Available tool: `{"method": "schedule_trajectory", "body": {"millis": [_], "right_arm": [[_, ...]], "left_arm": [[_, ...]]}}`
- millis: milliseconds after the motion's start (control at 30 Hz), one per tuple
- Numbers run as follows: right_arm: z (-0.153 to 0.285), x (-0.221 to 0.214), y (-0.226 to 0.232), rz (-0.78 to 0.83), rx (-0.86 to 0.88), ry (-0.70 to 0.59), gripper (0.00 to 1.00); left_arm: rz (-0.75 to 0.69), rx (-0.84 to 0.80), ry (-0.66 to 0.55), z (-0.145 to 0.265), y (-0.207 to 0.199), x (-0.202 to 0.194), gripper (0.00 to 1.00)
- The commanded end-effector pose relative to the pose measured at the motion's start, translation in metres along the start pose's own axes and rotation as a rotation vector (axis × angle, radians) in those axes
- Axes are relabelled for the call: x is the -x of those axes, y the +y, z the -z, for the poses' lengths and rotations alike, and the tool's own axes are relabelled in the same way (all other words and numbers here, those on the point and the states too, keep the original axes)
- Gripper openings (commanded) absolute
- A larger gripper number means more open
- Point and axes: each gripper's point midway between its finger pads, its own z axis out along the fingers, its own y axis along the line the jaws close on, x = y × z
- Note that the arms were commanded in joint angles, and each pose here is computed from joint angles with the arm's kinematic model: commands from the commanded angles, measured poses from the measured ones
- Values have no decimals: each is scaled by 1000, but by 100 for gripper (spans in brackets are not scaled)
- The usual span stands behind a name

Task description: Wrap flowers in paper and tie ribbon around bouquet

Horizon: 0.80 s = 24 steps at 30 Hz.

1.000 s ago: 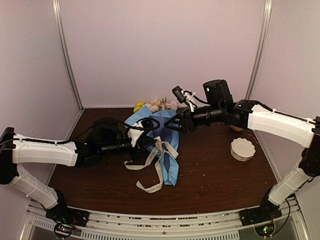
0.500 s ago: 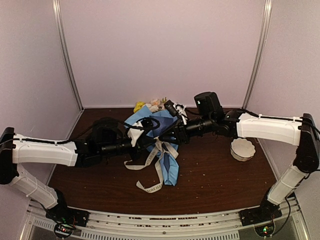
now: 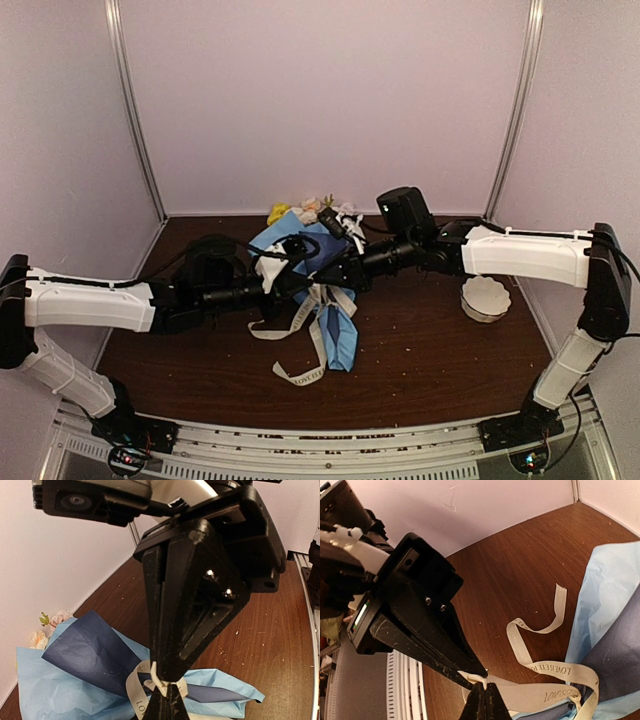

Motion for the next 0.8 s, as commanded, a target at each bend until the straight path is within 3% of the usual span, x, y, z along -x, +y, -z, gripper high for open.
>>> {"method": "schedule_trajectory", "body": {"millis": [0, 33, 133, 200, 300, 467, 600, 767], "right_arm": [[4, 11, 6, 28, 0, -18, 0], [6, 12, 4, 27, -12, -19, 0], [9, 13, -2, 25, -51, -25, 0], [10, 14, -3, 23, -55, -28, 0], [9, 13, -5, 18, -63, -22, 0], [7, 13, -9, 9, -76, -20, 0], [8, 15, -9, 11, -81, -21, 0], [9, 15, -9, 14, -81, -13, 0]], "left_arm": [[0, 4, -58, 2, 4, 21, 0], [9, 5, -51, 2, 5, 21, 0], [76, 52, -6, 6, 16, 14, 51], [128, 119, 33, 12, 29, 4, 68], [249, 259, 130, 25, 58, -31, 74], [520, 471, 416, 49, 97, -141, 80], [541, 466, 616, 46, 85, -193, 81], [554, 462, 693, 42, 77, -222, 74]]}}
